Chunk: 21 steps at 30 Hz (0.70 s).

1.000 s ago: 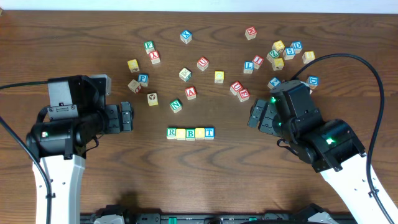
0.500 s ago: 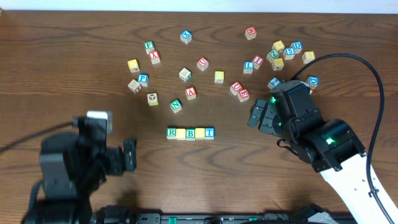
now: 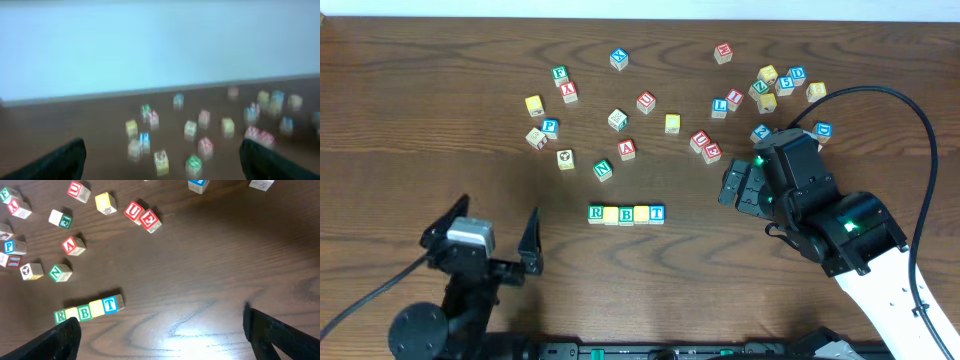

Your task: Spell out ROBOT

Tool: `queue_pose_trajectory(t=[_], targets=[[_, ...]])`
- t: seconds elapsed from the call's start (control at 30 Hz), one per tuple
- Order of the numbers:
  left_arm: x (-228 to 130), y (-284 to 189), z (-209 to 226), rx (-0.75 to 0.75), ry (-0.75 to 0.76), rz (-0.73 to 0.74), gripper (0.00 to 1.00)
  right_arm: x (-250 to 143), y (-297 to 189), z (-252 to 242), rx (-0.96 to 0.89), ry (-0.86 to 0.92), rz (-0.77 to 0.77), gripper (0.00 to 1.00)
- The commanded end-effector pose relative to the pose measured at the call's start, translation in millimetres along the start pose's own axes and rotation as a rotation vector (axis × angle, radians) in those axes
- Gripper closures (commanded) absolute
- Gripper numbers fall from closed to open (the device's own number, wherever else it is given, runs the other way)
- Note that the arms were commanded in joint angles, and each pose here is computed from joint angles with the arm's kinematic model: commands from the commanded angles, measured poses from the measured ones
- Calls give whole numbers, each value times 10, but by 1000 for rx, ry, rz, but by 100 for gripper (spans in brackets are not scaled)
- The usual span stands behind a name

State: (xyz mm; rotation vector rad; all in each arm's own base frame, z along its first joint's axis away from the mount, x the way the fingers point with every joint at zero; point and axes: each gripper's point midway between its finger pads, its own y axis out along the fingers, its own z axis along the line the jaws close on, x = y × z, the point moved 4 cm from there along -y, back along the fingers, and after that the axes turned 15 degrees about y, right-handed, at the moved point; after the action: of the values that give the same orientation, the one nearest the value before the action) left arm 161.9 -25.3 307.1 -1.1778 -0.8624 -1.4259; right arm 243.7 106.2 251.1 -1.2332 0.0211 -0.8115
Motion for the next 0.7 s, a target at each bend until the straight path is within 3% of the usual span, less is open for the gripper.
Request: queue_pose_trajectory(t=[0.0, 0.3, 0.67], targets=[[-24, 44, -32, 13, 30, -133, 4, 10, -12, 7, -1, -13, -10, 1], [171, -31, 1, 128, 123, -550, 4, 10, -12, 7, -1, -13, -10, 1], [2, 66, -10, 138, 125, -533, 4, 10, -12, 7, -1, -13, -10, 1]])
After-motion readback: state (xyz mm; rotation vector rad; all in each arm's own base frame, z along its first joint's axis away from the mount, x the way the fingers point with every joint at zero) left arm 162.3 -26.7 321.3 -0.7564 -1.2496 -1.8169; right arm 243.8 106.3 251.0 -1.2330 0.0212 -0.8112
